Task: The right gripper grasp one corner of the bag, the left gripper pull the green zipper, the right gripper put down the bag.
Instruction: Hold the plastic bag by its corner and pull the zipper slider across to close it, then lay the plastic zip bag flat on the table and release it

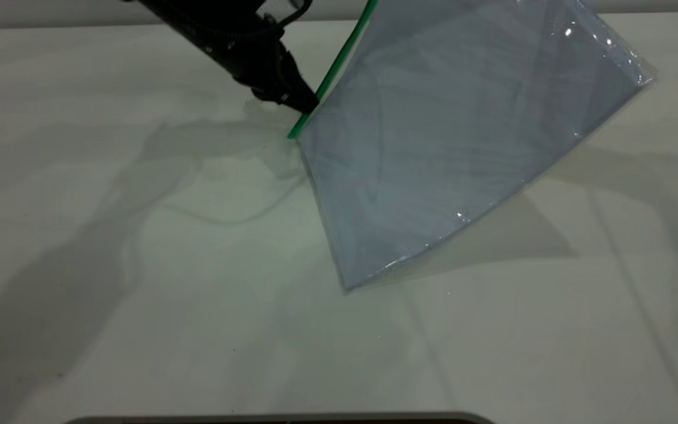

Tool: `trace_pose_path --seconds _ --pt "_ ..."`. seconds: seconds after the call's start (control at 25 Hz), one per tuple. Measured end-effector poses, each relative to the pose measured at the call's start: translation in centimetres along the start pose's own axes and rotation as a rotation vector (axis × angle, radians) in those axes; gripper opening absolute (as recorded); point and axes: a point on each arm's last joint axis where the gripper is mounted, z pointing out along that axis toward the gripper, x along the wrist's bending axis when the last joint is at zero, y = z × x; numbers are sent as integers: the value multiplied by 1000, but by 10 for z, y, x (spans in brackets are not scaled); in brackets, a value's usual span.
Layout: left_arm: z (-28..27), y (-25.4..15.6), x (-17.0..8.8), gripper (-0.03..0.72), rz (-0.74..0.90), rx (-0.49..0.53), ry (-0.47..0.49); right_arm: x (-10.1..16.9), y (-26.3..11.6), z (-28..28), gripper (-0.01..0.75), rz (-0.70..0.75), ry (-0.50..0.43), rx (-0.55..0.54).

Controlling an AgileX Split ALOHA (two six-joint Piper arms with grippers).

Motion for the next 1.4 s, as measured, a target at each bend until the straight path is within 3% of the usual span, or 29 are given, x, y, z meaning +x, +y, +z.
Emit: trace_pose_path --seconds 0.56,0.64,0.84,1.0,1.28,1.4 --pt "-4 -9 9 72 -51 13 24 -2 1 -3 33 6 -4 -12" --pt "-12 -4 11 116 -48 20 43 -2 1 -3 33 4 -11 -9" --pt "-65 38 11 356 -34 -29 124 -9 0 -3 33 -6 -89 7" --pt "-113 71 1 490 -7 -73 138 -17 -3 -3 33 -27 -168 39" --pt "-191 112 -34 511 -39 -108 77 -23 -40 42 35 -13 -178 159" --pt "-222 124 -49 511 -59 -106 85 -18 -54 60 69 -58 -182 225"
